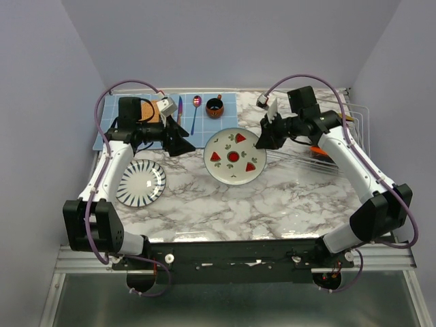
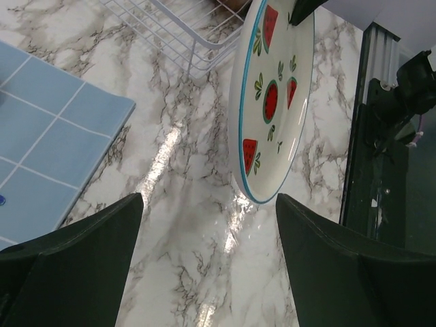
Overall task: Unload the plates from the dish rack
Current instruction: Place the plate at the center of the board.
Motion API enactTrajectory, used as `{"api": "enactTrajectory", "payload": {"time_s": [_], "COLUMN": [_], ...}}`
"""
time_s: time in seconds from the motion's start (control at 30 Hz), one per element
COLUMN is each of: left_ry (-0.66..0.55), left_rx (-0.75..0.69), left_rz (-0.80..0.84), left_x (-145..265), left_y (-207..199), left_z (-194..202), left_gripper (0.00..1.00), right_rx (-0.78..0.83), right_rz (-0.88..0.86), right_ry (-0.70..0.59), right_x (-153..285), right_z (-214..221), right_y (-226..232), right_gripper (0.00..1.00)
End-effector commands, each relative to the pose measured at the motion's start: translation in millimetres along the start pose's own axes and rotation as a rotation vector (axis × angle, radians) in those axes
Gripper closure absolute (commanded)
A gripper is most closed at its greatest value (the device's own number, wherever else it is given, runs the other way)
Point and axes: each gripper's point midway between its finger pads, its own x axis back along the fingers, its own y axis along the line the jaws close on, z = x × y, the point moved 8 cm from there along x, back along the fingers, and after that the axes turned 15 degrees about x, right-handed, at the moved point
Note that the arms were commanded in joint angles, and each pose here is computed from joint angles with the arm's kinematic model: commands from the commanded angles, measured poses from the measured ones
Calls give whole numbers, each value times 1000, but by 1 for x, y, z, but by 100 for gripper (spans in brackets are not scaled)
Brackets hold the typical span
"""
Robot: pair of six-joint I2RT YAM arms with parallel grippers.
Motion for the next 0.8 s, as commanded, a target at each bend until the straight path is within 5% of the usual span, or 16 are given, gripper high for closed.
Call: {"api": "enactTrajectory", "payload": {"time_s": [0.0, 0.3, 0.77], "left_ry": [5, -25, -62], "left_rx": [-73, -93, -104], "left_rz": [-14, -10, 11], "left_x": [8, 11, 1], "left_y": [-14, -15, -14], "left_z": [2, -2, 0], "left_gripper": [13, 13, 14], "right_rx": [-57, -249, -369], "right_rz": [-112, -246, -274], "right_ry": [-193, -308, -284], "right_x": [13, 29, 2], "right_z": [-18, 4, 9], "right_y": [11, -2, -35], "right_gripper": [99, 99, 99]}}
